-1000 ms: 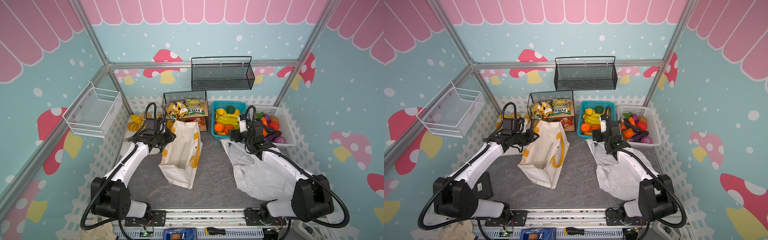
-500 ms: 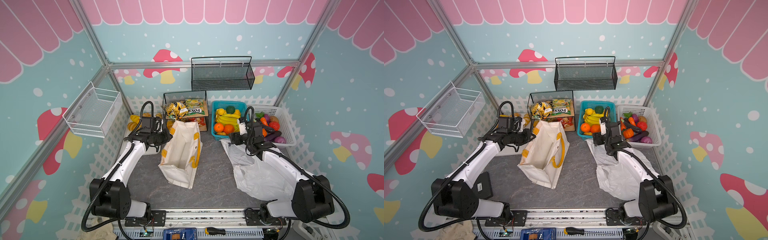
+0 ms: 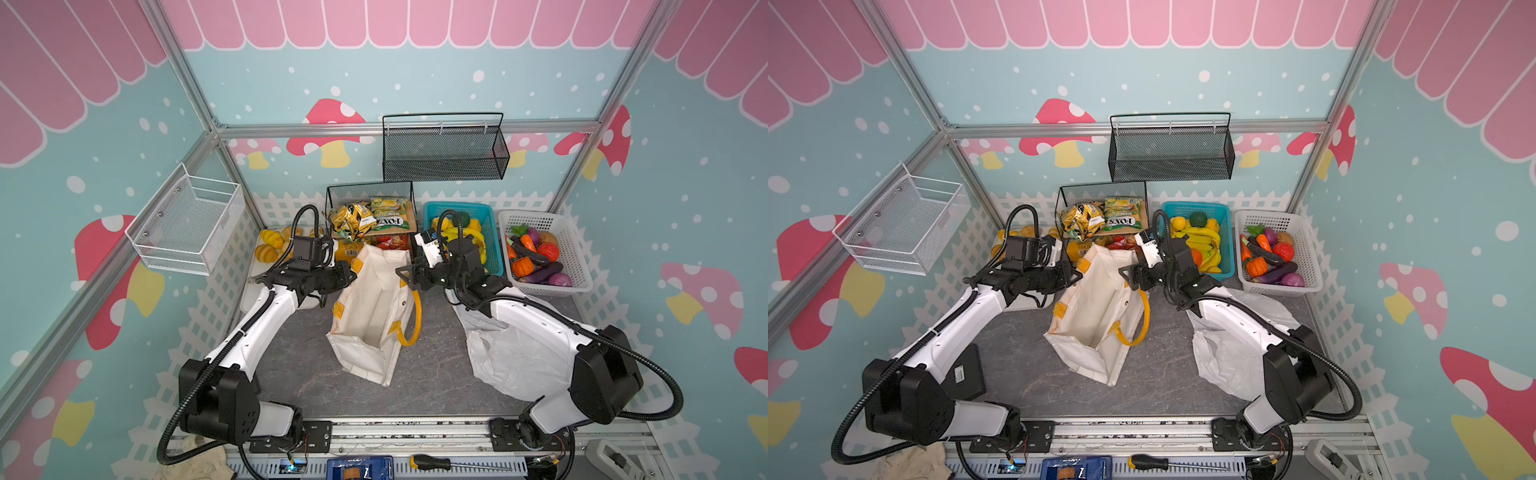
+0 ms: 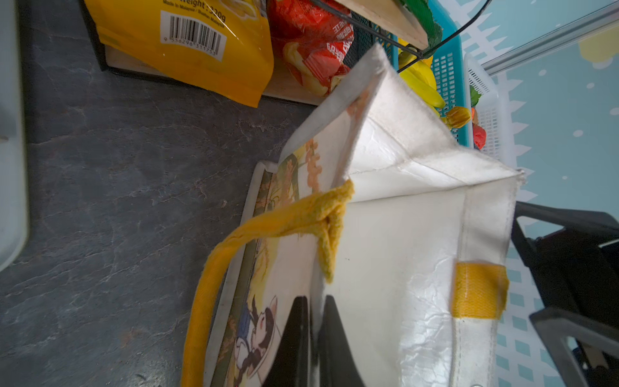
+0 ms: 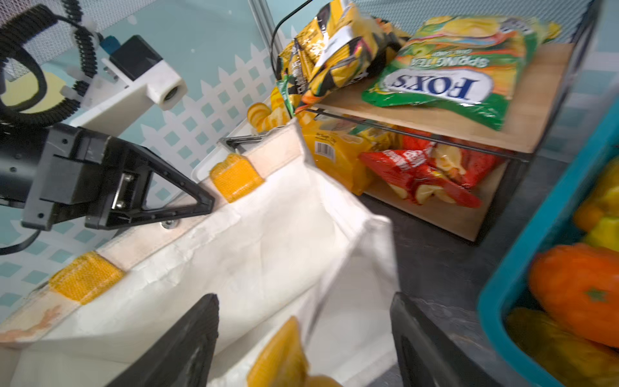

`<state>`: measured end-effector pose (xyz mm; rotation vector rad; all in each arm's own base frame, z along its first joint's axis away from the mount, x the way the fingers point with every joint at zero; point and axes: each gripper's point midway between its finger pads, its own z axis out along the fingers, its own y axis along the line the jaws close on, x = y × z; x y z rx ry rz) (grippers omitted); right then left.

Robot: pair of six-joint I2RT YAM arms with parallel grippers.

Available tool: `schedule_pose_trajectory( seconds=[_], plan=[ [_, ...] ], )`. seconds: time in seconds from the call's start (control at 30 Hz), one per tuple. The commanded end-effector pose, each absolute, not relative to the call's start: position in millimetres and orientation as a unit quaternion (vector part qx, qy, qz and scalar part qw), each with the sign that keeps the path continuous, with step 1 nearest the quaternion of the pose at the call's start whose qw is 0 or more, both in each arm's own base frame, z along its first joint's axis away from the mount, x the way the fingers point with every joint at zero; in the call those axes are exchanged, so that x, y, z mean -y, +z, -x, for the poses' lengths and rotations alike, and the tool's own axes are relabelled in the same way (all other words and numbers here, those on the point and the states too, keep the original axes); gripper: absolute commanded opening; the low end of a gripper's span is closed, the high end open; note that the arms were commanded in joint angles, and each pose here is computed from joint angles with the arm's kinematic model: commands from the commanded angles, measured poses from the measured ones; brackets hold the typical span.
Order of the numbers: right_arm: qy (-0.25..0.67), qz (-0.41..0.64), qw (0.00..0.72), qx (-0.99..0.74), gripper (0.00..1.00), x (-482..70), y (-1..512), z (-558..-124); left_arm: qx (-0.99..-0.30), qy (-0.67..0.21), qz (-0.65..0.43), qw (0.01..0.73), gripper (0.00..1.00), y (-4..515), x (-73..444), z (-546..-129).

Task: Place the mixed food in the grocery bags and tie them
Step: 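Pull the tote's top edge open with right gripper while left holds handle, then release the handle and grasp a yellow chip bag in the rack with left gripper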

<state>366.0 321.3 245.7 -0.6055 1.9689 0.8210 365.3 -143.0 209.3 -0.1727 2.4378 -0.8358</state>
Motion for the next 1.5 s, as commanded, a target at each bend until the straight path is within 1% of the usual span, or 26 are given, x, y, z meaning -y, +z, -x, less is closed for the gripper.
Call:
schedule_pose_trajectory(
  seconds=[0.0,0.03,0.07,0.13,0.2,0.27,0.33,0.53,0.63,0.73,0.8,0.9,1.03,1.1,1.27,1.4,1.47],
  plan=[
    [0.301,0.198,0.414,-0.836,0.73,-327,219,-373,-0.894,-0.331,0.06,0.297,0.03,226,149,-365],
    [0.289,0.194,0.411,-0.842,0.68,-326,213,-373,-0.893,-0.333,0.06,0.298,0.03,227,150,-364],
    [0.281,0.191,0.41,-0.846,0.59,-324,211,-374,-0.892,-0.334,0.058,0.299,0.03,228,152,-364],
    [0.254,0.189,0.415,-0.853,0.37,-314,209,-374,-0.89,-0.339,0.051,0.3,0.04,230,156,-361],
    [0.206,0.187,0.421,-0.863,0.18,-296,210,-377,-0.888,-0.347,0.036,0.3,0.06,234,163,-356],
    [0.159,0.19,0.415,-0.875,0.08,-274,205,-376,-0.884,-0.36,0.022,0.298,0.08,239,171,-351],
    [0.127,0.19,0.401,-0.887,0.04,-247,201,-373,-0.877,-0.383,0.003,0.29,0.12,242,185,-342],
    [0.108,0.197,0.375,-0.899,0.02,-187,202,-359,-0.858,-0.442,-0.066,0.252,0.26,251,226,-312],
    [0.103,0.194,0.377,-0.9,0.01,-170,208,-354,-0.855,-0.445,-0.074,0.255,0.36,256,229,-311],
    [0.097,0.187,0.382,-0.9,0.01,-161,210,-356,-0.869,-0.39,-0.044,0.3,0.47,259,207,-329],
    [0.102,0.184,0.388,-0.897,0.01,-162,210,-359,-0.88,-0.328,-0.006,0.343,0.49,262,178,-348],
    [0.142,0.187,0.408,-0.882,0.02,-177,217,-362,-0.878,-0.247,0.04,0.408,0.52,279,138,-373],
    [0.193,0.2,0.426,-0.861,0.02,-196,224,-366,-0.859,-0.175,0.066,0.477,0.61,308,108,-398],
    [0.207,0.205,0.428,-0.855,0.02,-202,223,-368,-0.848,-0.151,0.065,0.504,0.65,321,101,-410],
    [0.205,0.216,0.433,-0.851,0.02,-207,222,-376,-0.833,-0.098,0.036,0.543,0.68,331,101,-437],
    [0.192,0.218,0.441,-0.849,0.02,-204,226,-380,-0.825,-0.039,-0.015,0.564,0.7,325,114,-450],
    [0.186,0.22,0.444,-0.849,0.02,-202,227,-380,-0.83,-0.038,-0.021,0.556,0.7,315,117,-452]
  ],
)
